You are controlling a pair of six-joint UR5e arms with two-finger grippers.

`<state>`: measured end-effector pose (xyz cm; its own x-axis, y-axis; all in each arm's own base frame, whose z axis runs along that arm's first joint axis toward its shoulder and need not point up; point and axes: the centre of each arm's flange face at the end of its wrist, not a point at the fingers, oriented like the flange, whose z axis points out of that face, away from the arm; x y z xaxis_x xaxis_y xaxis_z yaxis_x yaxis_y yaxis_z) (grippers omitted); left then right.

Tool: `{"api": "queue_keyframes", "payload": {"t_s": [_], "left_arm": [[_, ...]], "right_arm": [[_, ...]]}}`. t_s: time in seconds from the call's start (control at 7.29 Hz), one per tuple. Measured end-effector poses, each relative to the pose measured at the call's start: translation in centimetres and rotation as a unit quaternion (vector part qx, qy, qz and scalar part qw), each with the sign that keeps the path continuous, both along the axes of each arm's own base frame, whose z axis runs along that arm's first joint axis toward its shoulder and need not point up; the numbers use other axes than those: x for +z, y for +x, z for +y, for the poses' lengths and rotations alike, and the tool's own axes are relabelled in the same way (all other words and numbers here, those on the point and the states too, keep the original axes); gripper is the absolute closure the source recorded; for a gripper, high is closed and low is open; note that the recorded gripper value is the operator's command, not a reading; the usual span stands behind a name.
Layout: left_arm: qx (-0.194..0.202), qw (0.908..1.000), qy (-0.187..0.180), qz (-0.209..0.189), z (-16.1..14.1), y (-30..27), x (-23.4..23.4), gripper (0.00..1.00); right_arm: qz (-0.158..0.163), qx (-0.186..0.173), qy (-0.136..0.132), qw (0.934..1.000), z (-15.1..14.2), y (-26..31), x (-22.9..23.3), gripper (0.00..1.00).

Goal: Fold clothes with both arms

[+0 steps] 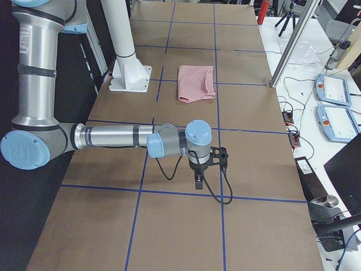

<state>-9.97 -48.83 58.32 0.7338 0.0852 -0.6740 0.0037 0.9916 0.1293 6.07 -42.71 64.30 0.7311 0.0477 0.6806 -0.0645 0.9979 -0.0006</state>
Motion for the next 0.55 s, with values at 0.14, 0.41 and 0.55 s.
{"api": "queue_keyframes", "payload": {"t_s": [0.14,0.41,0.55], "left_arm": [[-0.001,0.9996,-0.008,0.026,0.9,0.21,0.82,0.0],[-0.002,0.9992,-0.014,0.038,1.47,0.37,1.23,0.0],[-0.001,0.9992,-0.013,0.039,1.46,0.46,1.16,0.0]], "right_arm": [[-0.001,0.0,-0.005,1.0,0.42,0.18,0.24,0.0],[0.001,0.001,-0.007,1.0,0.6,0.28,0.6,0.0],[0.005,0.001,-0.006,1.0,0.73,0.35,0.72,0.0]]}}
